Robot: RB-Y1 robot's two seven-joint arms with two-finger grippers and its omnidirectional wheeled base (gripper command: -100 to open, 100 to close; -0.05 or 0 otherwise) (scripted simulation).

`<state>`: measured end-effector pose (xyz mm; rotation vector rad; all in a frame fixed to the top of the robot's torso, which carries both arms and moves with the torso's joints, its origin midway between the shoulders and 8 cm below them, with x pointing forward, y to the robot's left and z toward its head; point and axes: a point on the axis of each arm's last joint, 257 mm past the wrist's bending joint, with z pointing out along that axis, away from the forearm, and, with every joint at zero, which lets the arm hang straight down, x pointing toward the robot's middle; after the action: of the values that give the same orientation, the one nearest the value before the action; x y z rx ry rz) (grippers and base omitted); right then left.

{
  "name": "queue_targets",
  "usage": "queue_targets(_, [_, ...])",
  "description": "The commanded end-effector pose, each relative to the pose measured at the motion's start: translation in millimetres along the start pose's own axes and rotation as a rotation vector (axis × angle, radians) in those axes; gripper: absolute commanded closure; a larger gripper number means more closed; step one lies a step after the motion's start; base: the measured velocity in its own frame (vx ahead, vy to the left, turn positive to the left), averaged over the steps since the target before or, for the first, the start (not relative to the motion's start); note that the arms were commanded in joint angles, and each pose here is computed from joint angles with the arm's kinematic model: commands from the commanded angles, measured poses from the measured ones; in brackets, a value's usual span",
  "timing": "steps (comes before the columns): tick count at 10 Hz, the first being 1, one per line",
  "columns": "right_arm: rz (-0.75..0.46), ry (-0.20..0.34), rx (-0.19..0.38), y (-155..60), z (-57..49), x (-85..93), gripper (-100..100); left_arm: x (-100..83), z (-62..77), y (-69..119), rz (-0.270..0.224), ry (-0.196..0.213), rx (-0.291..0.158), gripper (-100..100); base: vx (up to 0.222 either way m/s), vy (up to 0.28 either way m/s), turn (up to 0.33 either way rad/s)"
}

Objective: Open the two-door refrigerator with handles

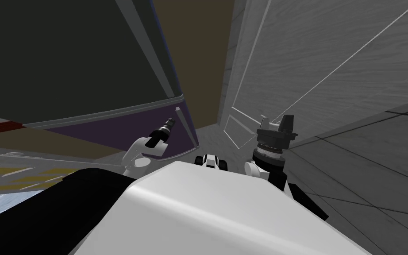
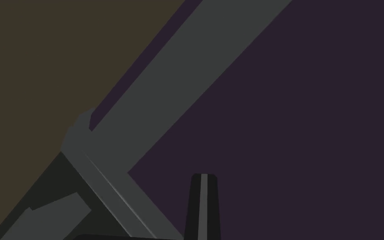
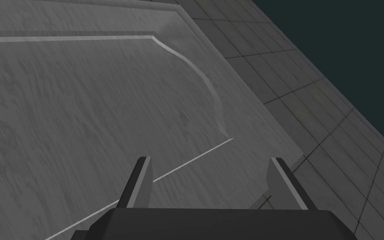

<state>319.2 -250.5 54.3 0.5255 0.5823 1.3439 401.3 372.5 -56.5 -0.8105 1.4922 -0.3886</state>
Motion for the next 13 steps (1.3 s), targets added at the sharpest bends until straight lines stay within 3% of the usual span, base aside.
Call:
queue_targets(1, [0.0, 0.0, 0.0, 0, 0.0, 0.0, 0, 13.0, -1.7, -11.7, 0.004, 0.036, 0.038, 100, -0.273, 0.073, -0.028])
queue_targets(7, [0.0, 0.0, 0.0, 0, 0.0, 0.0, 0, 55.3, -14.9, -54.4, 0.012, 0.167, 0.174, 100, -0.357, 0.098, -0.067])
queue_targets(8, [0.0, 0.0, 0.0, 0, 0.0, 0.0, 0, 50.0, -13.1, -50.8, 0.011, 0.153, 0.158, 100, -0.181, 0.067, -0.017])
queue_targets(9, [0.0, 0.0, 0.001, 0, -0.1, 0.0, 0, 53.0, -3.5, -32.3, 0.016, 0.157, 0.117, -100, -0.03, 0.008, 0.003])
queue_targets(13, [0.0, 0.0, 0.001, 0, -0.2, -0.1, 0, 52.0, 18.0, 7.9, 0.013, 0.145, 0.027, -100, 0.068, -0.018, 0.0])
